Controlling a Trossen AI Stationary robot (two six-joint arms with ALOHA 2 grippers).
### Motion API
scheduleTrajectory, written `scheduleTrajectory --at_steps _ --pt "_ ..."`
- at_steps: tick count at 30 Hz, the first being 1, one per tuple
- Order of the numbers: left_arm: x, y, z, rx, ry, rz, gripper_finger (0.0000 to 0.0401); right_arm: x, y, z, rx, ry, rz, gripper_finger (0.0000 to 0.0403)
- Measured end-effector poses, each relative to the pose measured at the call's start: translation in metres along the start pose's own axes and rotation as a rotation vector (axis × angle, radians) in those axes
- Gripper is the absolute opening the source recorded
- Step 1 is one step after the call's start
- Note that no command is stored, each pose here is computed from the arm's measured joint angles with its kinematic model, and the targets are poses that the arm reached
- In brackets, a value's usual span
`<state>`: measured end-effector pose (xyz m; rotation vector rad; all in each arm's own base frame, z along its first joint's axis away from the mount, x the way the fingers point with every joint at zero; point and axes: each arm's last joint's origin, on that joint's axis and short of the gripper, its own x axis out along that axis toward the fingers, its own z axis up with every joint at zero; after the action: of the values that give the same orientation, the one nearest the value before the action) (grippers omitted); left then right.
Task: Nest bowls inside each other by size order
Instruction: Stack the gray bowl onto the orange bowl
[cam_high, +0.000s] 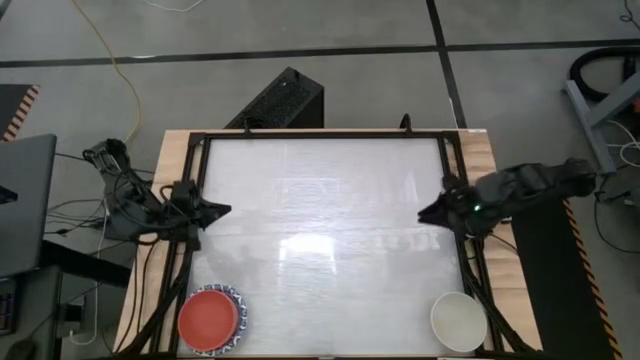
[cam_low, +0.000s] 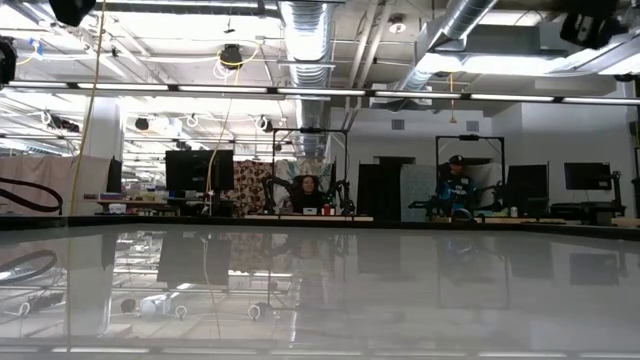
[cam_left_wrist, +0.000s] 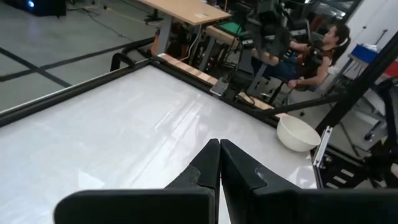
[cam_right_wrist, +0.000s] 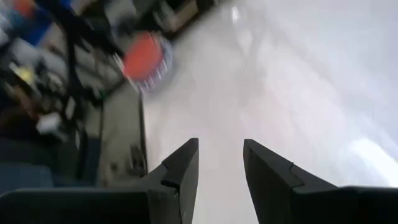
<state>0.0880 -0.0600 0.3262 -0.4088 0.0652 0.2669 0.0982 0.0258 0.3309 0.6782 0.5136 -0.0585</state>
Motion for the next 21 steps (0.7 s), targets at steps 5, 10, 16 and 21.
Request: scheduleTrajectory --at_steps 5,10,16,21 --pt "0.0 0.0 -0.001 0.002 -0.005 0.01 0.0 0.026 0.002 -0.008 0.023 0.197 -0.064 0.0148" --pt "0.0 0.0 -0.001 0.004 -0.005 0.01 0.0 0.05 0.004 -0.017 0.051 0.417 -0.083 0.0163" --pt "0.0 0.001 -0.002 0.006 0.001 0.014 0.0 0.071 0.003 -0.026 0.034 0.581 -0.148 0.0212" --pt "0.0 0.001 -0.002 0.003 0.008 0.012 0.0 0.081 0.003 -0.04 0.011 0.757 -0.191 0.025"
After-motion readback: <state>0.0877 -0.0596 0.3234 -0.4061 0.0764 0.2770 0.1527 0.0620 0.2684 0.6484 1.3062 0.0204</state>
